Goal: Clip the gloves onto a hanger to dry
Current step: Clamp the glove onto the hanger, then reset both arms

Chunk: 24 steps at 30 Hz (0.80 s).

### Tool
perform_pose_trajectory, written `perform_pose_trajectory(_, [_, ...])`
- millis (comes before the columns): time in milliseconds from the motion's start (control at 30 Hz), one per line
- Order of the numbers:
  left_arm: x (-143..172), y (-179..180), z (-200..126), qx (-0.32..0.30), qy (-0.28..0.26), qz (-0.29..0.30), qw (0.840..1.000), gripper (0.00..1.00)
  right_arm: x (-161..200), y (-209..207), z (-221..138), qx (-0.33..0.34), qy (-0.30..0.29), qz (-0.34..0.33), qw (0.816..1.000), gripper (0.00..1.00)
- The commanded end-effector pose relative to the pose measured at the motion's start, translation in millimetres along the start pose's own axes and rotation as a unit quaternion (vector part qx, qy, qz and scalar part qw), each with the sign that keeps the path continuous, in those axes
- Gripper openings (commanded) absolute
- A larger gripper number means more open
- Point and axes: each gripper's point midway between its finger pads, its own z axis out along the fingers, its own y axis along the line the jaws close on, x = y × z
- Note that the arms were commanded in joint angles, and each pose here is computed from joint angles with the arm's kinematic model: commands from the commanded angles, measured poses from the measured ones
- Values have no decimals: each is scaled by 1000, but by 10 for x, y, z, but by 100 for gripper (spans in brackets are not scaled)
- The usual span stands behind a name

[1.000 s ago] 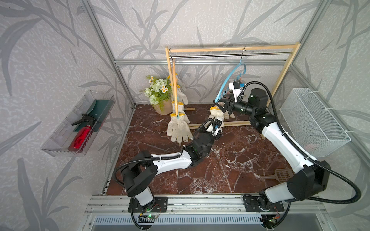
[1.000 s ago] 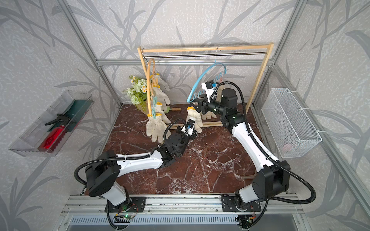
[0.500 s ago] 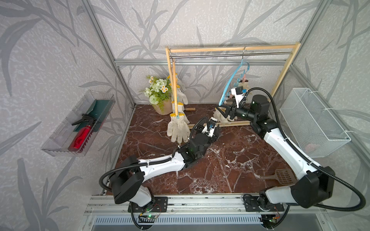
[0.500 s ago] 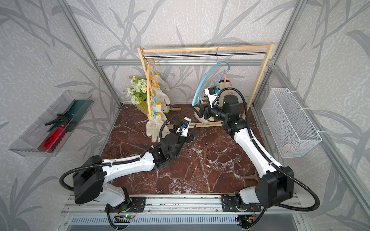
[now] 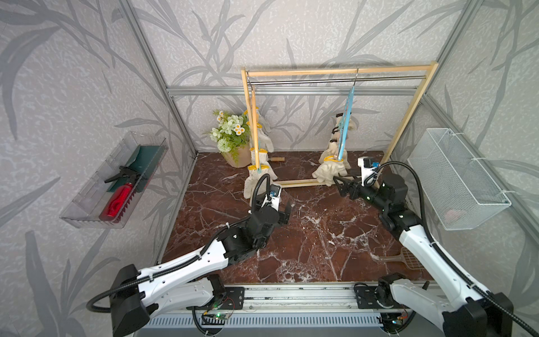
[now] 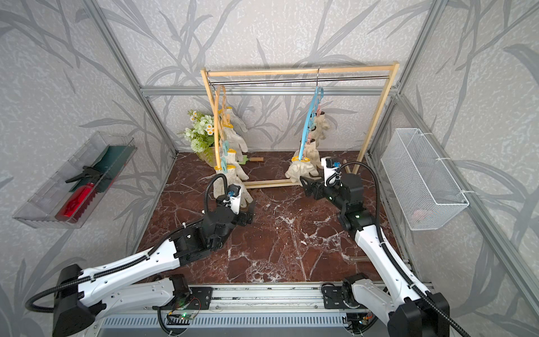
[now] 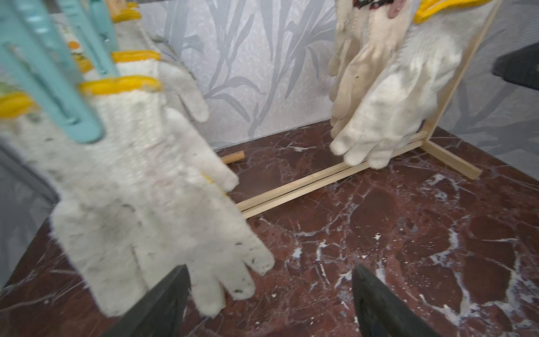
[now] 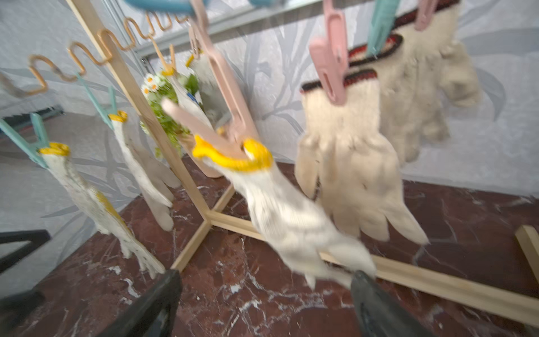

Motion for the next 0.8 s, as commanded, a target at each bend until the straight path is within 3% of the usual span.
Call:
perform_pose_trajectory(0, [367,519,-88,-88,63,0,994,91,123,-268,-40,70,-8,-12,997,92])
perform_pose_trajectory(133, [629,1051,-53,-163,117,-20,979,92,380,-620,-34,156,4,-21,988,96])
perform_pose_trajectory(233, [711,1370,28,-218,132,-3,967,96,500,-833,14,203,1,-38,978,96])
perform_pose_trajectory(367, [870,1930,153,-309,158,-31,937,100,677,-1192,66,290,21,-59,955,100])
perform_pose_trajectory(533, [1005,2514,356,-380,124,-52,915,100,747,-1418,211,332,-5,-128,934,99])
perform_pose_trajectory(600, [1083,2705,458,-400,133,-59,905,100,704,-1493,240,345,-8,-129,930,99])
perform_pose_trajectory(667, [1167,2813,643,-397,147,-58,904,100,620,-1523,340,337,-25,-151,929,99])
perform_pose_trajectory(767, [1185,2913,852,-408,122,-57,903,100,571,-1583,467,334,-27,-157,929,99])
